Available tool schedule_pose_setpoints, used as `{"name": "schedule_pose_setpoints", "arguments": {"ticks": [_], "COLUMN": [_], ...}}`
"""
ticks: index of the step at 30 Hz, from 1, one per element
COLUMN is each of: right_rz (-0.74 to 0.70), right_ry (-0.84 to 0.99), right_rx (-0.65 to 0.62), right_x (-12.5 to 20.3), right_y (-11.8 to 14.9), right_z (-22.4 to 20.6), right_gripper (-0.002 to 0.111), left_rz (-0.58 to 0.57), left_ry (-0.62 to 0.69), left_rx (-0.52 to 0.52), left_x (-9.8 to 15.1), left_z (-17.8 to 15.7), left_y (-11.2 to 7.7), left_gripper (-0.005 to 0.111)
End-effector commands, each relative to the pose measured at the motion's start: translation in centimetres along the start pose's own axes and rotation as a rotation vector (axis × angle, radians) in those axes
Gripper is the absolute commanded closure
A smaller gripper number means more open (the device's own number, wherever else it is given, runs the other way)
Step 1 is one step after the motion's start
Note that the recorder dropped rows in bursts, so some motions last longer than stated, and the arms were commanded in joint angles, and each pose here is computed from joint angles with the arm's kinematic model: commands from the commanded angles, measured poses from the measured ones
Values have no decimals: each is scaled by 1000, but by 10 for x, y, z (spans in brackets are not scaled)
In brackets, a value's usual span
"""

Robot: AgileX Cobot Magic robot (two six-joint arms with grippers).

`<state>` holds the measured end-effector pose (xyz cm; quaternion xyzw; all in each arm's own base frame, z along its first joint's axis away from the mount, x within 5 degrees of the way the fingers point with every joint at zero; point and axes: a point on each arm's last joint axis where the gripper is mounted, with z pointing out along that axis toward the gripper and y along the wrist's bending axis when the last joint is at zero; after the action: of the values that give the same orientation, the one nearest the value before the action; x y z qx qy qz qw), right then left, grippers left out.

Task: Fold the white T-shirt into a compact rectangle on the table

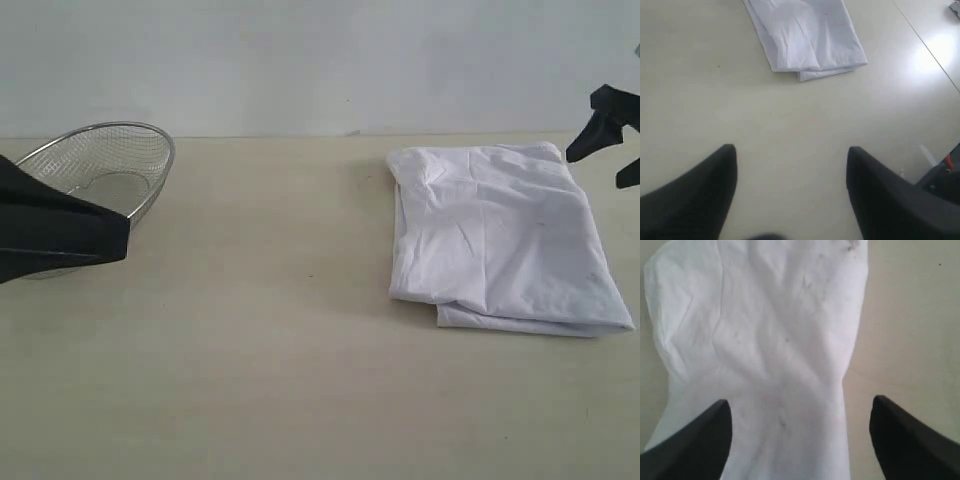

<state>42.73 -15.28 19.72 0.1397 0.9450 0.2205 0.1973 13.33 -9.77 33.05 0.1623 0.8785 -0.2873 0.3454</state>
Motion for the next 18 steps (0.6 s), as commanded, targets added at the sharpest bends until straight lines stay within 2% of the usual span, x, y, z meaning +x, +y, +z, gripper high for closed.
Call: {"name": "schedule_pose_setpoints", "arguments": {"ticks": [1, 4, 5, 6, 8, 11, 13, 18], "right_rz": [89, 39, 34, 42, 30, 8, -41, -305], "right_ry": [2, -12, -50, -71, -101, -122, -142, -194], "right_rx": [69, 142, 149, 143, 123, 107, 56, -150], "right_x": [4, 15, 25, 33, 57, 87, 113, 186], "right_y": [21, 38, 47, 52, 66, 83, 104, 162], "right_z": [-48, -86, -101, -104, -112, -109, -102, -79], "right_gripper": [53, 92, 108, 108, 108, 108, 108, 108], "left_rz": [7, 3, -1, -3, -14, -20, -5, -52], "left_ry": [3, 18, 27, 31, 39, 31, 6, -31], "left_rx": [8, 5, 4, 3, 12, 51, 84, 262], "left_x": [2, 5, 7, 9, 10, 9, 7, 3], "left_z": [-1, 1, 3, 4, 4, 4, 4, 1], "left_y": [-1, 0, 1, 2, 2, -2, -5, -21], "left_gripper": [47, 47, 47, 48, 60, 85, 102, 102]}}
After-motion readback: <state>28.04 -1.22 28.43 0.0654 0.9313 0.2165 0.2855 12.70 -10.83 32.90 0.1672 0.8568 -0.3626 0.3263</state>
